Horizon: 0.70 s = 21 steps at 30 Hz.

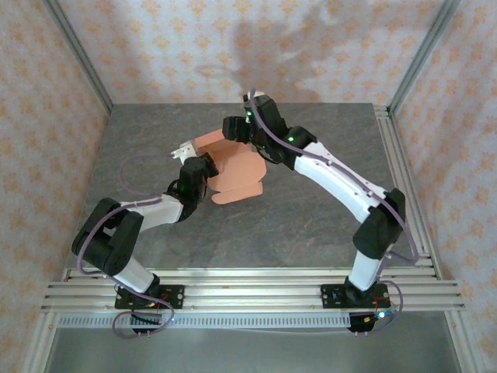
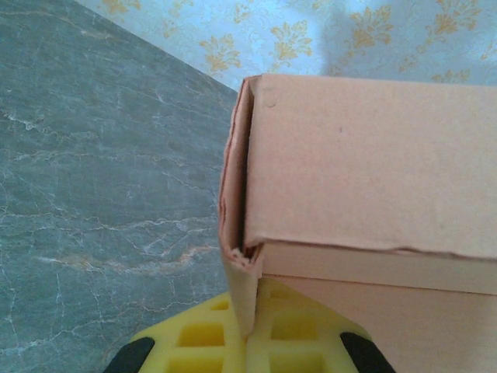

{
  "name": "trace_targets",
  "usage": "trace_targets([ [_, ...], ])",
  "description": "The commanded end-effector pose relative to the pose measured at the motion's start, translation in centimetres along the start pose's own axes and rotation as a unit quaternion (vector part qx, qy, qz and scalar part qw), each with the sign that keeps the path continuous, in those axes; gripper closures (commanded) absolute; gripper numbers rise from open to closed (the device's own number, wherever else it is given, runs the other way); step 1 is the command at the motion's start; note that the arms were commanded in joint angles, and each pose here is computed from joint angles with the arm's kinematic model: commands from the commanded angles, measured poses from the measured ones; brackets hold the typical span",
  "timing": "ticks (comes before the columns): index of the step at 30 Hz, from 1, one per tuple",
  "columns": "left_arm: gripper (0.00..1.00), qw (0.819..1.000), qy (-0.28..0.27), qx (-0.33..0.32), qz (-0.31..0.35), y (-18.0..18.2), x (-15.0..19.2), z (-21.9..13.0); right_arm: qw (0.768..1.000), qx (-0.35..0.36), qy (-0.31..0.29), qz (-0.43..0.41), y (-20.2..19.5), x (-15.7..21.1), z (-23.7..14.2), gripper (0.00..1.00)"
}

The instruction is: Fold the paper box

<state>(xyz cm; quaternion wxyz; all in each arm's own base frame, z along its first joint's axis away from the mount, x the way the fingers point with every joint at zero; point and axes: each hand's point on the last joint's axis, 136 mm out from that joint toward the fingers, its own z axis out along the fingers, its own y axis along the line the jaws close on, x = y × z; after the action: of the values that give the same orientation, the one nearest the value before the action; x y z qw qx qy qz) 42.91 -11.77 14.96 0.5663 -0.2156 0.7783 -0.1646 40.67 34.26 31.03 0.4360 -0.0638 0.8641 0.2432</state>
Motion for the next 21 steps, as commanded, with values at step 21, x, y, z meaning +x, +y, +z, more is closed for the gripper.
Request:
trace_targets([
  [21,1.00,1.000,-0.006,-0.013,0.014,0.2,0.0,0.1,0.997,0.022,0.051,0.053,-0.3,2.2,3.8,0.76],
])
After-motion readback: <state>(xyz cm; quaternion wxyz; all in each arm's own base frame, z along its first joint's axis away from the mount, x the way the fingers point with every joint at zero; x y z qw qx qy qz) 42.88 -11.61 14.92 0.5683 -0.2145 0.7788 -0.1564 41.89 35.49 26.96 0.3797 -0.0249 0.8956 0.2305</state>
